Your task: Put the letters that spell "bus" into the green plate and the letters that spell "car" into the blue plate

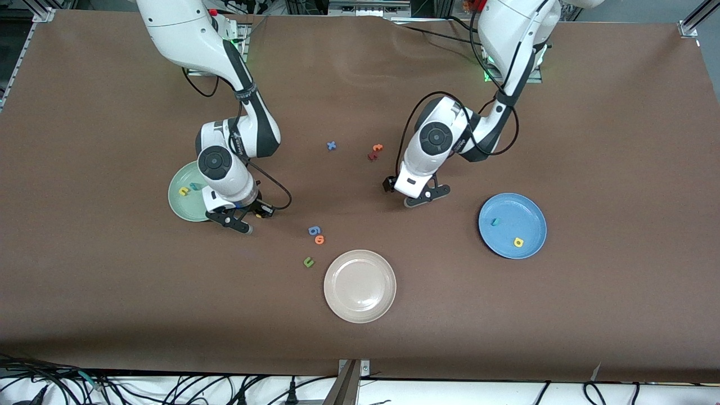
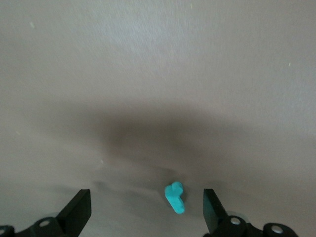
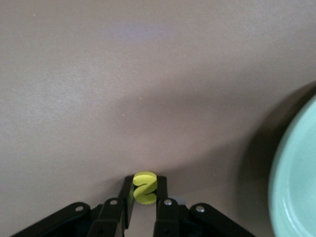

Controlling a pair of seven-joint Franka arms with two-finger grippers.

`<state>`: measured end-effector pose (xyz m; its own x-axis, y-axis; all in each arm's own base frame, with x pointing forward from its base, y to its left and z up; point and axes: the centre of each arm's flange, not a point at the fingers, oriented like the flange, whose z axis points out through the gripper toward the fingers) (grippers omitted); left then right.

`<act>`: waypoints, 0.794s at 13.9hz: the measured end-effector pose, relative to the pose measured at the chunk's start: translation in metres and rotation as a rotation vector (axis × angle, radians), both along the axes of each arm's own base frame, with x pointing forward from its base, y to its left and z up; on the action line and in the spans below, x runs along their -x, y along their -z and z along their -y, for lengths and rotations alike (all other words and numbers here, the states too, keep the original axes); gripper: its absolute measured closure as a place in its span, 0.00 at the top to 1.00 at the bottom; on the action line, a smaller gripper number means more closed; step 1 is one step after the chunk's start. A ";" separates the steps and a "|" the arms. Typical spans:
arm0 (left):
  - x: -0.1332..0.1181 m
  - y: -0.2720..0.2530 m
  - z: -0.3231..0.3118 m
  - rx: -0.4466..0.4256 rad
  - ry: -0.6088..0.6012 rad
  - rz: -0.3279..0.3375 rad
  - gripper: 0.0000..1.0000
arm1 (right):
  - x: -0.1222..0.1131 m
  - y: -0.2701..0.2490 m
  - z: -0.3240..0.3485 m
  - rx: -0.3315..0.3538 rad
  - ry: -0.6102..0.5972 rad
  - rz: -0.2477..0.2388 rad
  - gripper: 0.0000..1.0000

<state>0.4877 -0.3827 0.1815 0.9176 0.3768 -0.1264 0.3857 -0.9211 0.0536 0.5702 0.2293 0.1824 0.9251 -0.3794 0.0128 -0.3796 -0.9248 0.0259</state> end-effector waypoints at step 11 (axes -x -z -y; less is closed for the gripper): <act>0.011 0.013 0.012 -0.005 -0.021 -0.003 0.77 | -0.014 -0.095 0.127 0.006 -0.044 -0.297 0.22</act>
<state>0.4772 -0.3946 0.1689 0.9092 0.3964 -0.1271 0.4047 -0.9132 0.0473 0.5839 0.1022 0.2776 0.9043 -0.3396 -0.2588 -0.3142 -0.9397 0.1351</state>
